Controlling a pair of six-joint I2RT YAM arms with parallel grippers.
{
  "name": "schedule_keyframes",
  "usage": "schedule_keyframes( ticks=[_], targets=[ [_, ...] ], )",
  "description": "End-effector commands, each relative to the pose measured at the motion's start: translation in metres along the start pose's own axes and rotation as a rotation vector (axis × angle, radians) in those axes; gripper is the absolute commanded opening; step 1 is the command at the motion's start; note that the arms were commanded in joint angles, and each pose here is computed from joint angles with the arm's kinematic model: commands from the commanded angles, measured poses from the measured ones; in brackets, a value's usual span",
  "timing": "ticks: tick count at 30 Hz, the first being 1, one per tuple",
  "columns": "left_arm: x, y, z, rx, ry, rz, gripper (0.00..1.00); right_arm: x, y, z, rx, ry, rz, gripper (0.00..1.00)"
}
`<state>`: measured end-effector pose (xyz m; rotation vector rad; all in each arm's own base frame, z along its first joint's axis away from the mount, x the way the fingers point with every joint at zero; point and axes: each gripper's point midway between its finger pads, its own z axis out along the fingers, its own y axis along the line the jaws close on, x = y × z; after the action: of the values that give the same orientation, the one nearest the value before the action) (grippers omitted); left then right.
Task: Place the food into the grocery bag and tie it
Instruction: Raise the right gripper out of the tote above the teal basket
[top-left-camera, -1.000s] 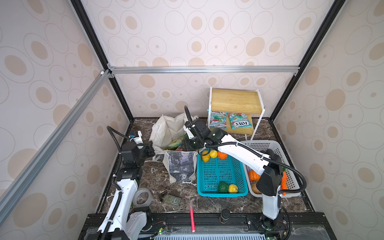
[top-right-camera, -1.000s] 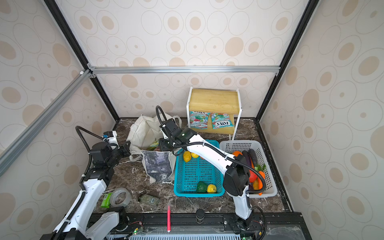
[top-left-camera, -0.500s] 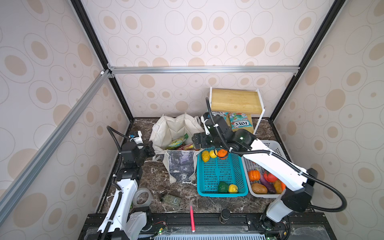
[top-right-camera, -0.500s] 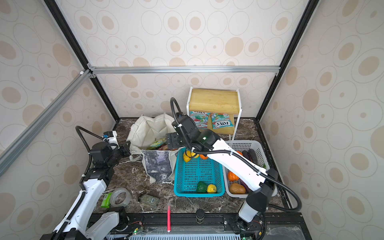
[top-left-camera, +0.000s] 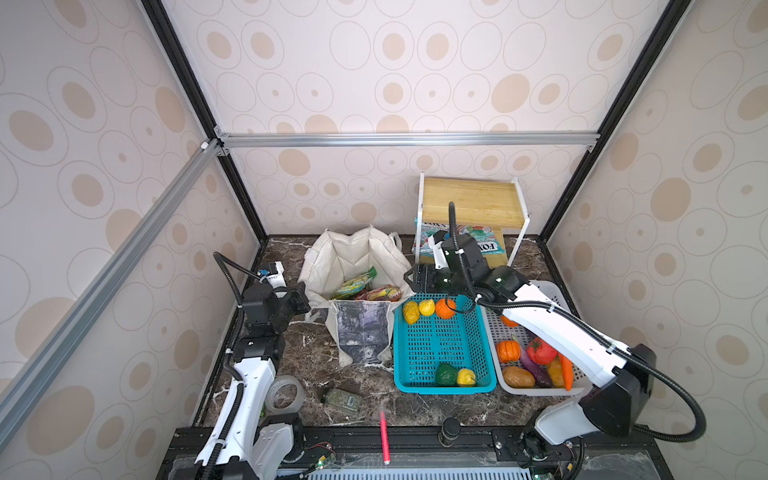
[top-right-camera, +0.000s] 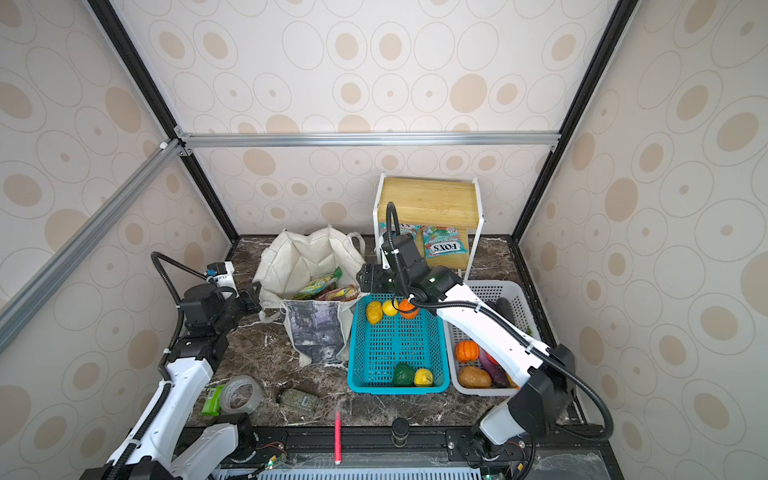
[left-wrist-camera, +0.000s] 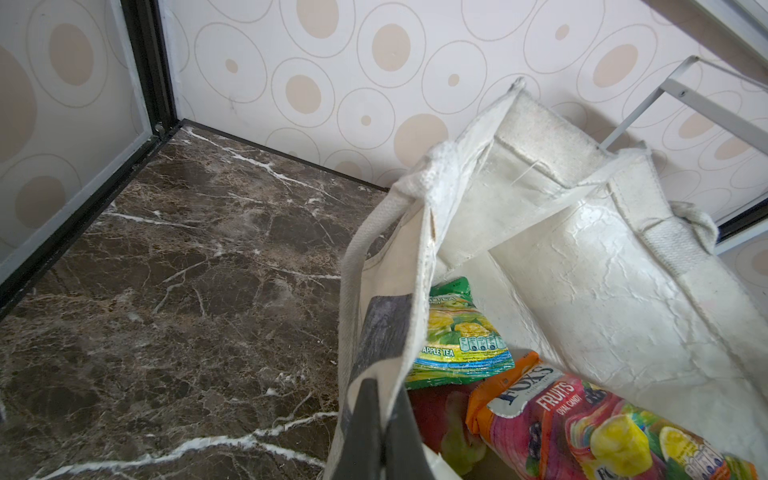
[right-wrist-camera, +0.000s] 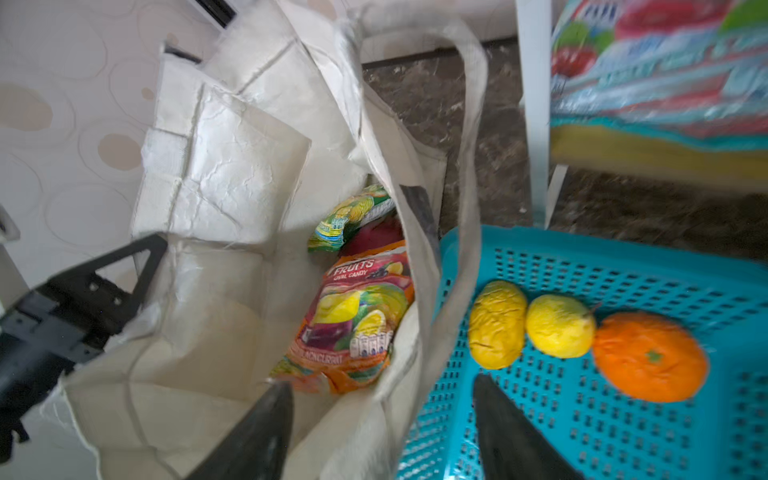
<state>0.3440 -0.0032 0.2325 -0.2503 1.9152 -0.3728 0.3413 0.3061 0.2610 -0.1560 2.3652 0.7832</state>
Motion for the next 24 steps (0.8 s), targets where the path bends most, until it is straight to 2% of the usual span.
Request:
schedule_keyframes(
  ticks=[1, 5, 6, 11, 16, 19, 24],
  targets=[
    [-0.019, -0.003, -0.005, -0.001, -0.053, 0.016, 0.0, 0.005, 0.016, 0.018, -0.073, 0.062, 0.031, 0.4],
    [-0.028, -0.005, -0.005, -0.004, -0.065, -0.008, 0.0, 0.003, 0.038, 0.018, -0.082, 0.044, -0.009, 0.04],
    [-0.033, -0.01, -0.006, 0.018, -0.075, -0.017, 0.0, 0.001, 0.046, 0.016, -0.088, 0.032, -0.024, 0.0],
    [-0.068, -0.04, -0.019, 0.127, -0.118, -0.056, 0.0, -0.011, 0.078, -0.006, -0.078, -0.044, -0.106, 0.0],
    [-0.093, -0.077, -0.035, 0.302, -0.154, -0.077, 0.0, -0.021, 0.097, -0.022, -0.156, -0.12, -0.085, 0.0],
    [-0.09, -0.087, -0.035, 0.377, -0.164, -0.067, 0.0, -0.017, 0.086, -0.016, -0.114, -0.121, -0.07, 0.0],
    [-0.066, -0.084, -0.024, 0.441, -0.142, -0.095, 0.0, -0.007, 0.061, -0.003, -0.077, -0.09, -0.022, 0.0]
  ],
)
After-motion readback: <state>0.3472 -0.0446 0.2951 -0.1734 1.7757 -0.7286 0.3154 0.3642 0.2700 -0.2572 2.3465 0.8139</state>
